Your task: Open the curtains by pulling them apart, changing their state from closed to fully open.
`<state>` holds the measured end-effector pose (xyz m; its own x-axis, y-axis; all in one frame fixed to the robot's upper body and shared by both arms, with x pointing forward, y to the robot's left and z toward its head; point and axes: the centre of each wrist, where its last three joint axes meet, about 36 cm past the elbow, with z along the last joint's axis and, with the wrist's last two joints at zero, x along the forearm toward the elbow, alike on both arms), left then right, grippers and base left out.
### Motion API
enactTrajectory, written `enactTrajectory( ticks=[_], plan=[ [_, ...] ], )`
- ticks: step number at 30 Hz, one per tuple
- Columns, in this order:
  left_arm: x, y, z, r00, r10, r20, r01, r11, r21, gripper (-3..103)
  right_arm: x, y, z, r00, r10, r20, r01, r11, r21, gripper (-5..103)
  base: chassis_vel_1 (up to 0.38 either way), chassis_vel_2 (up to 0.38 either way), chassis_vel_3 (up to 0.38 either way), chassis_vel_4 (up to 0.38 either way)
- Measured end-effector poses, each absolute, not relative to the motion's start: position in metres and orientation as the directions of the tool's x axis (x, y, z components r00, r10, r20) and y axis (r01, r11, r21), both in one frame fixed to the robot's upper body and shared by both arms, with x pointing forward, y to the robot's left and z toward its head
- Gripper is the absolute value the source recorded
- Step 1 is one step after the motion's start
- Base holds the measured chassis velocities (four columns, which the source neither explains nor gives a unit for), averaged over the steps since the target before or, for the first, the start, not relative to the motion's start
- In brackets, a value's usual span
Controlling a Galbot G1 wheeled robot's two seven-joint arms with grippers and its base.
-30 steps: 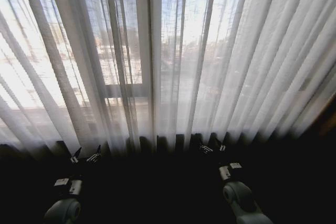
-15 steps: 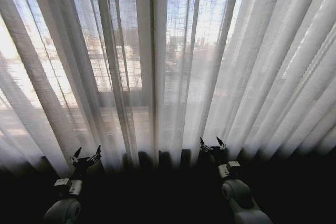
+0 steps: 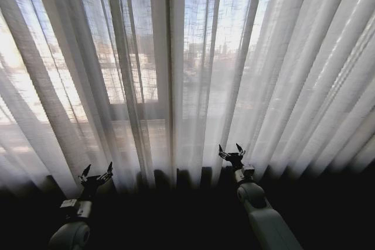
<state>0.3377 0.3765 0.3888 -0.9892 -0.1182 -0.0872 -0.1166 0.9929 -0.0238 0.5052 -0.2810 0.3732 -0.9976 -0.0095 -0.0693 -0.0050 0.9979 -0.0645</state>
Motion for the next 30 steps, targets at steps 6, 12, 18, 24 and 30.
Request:
enactTrajectory(
  ticks=[6,12,18,24,30],
  plan=[
    [0.338,0.376,0.389,-0.989,-0.118,-0.087,-0.117,0.993,-0.024,100,0.565,-0.27,0.378,-0.996,0.008,-0.094,0.014,0.998,-0.058,100,0.0,0.0,0.0,0.0],
    [0.338,0.376,0.389,-0.989,-0.118,-0.087,-0.116,0.993,-0.024,100,0.599,-0.261,0.383,-0.993,0.026,-0.113,0.032,0.998,-0.055,100,0.0,0.0,0.0,0.0],
    [0.338,0.376,0.389,-0.989,-0.118,-0.087,-0.116,0.993,-0.024,100,0.606,-0.259,0.382,-0.993,0.048,-0.113,0.055,0.996,-0.065,100,0.0,0.0,0.0,0.0],
    [0.338,0.376,0.389,-0.989,-0.118,-0.087,-0.117,0.993,-0.024,100,0.595,-0.289,0.38,-0.99,0.092,-0.111,0.103,0.99,-0.099,100,0.0,0.0,0.0,0.0],
    [0.338,0.376,0.389,-0.989,-0.118,-0.087,-0.117,0.993,-0.024,100,0.596,-0.302,0.376,-0.99,0.101,-0.095,0.111,0.987,-0.113,100,0.0,0.0,0.0,0.0]
  ],
)
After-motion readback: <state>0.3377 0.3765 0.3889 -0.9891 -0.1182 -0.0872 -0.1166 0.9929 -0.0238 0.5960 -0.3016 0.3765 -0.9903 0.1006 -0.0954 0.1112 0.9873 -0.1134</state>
